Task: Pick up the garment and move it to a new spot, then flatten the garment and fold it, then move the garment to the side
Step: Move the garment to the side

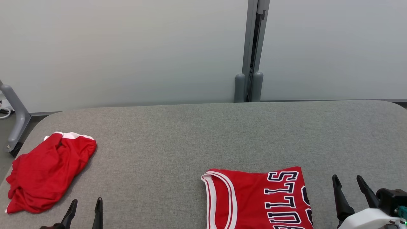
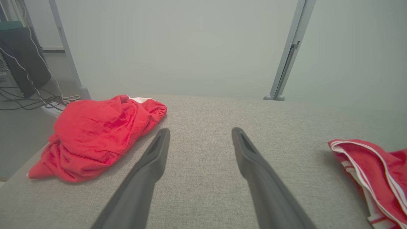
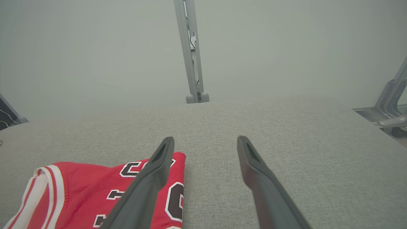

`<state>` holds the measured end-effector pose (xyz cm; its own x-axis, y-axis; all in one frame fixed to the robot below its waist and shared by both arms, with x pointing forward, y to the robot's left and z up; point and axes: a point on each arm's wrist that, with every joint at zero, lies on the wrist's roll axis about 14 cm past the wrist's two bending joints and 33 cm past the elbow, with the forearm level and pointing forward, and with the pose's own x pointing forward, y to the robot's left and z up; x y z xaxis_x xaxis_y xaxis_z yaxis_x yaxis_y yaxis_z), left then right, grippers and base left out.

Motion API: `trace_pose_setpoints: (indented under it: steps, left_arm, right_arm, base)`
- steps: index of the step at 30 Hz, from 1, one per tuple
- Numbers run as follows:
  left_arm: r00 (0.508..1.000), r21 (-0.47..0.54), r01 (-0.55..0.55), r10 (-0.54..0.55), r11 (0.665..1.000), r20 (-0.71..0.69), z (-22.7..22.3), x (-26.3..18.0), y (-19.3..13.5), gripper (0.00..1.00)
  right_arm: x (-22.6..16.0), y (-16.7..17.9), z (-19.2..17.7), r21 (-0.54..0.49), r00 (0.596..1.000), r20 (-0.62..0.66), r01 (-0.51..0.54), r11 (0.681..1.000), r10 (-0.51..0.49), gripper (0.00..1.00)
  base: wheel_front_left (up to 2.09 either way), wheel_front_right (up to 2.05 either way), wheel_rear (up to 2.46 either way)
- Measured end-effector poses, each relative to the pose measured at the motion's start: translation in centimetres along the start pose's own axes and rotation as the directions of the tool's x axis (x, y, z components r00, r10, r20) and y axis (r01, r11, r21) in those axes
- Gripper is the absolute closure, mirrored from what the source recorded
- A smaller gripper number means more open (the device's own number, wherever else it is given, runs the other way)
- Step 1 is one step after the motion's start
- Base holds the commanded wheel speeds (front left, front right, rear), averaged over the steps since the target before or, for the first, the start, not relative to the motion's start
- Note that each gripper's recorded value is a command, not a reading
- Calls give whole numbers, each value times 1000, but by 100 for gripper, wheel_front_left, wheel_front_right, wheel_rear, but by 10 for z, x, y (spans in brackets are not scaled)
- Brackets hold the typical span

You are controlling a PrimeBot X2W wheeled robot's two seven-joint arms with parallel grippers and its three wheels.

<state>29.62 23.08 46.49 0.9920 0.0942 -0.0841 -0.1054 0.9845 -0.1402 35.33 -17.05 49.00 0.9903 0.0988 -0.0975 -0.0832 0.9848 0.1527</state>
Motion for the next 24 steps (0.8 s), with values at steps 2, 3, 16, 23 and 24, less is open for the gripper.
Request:
trace_pose_setpoints:
  steps: [2, 3, 16, 23, 24]
  left_arm:
    - [1000, 2, -7, 7, 1000, 3, 0, -1, 1, 0]
    - [1000, 1, -10, 10, 1000, 2, -1, -2, 2, 0]
    - [999, -27, -21, 21, 999, -29, -12, -6, 4, 0]
    - [999, -30, -17, 16, 999, -33, -13, -4, 1, 0]
    - [999, -30, -17, 16, 999, -33, -13, -4, 1, 0]
  right_arm:
    - [0, -2, -4, -1, 1000, -12, 7, 1000, -7, 0]
    - [0, -2, -6, -2, 1000, -16, 6, 1000, -6, 0]
    - [0, -3, -16, 16, 998, -65, 11, 1000, -10, 0]
    - [1, 1, -23, 33, 996, -88, 3, 999, 0, 0]
    - [1, 1, -23, 35, 996, -90, 4, 999, 0, 0]
  base:
    - [0, 0, 0]
    - [0, 0, 0]
    - [0, 0, 0]
    - [0, 0, 0]
    - [0, 0, 0]
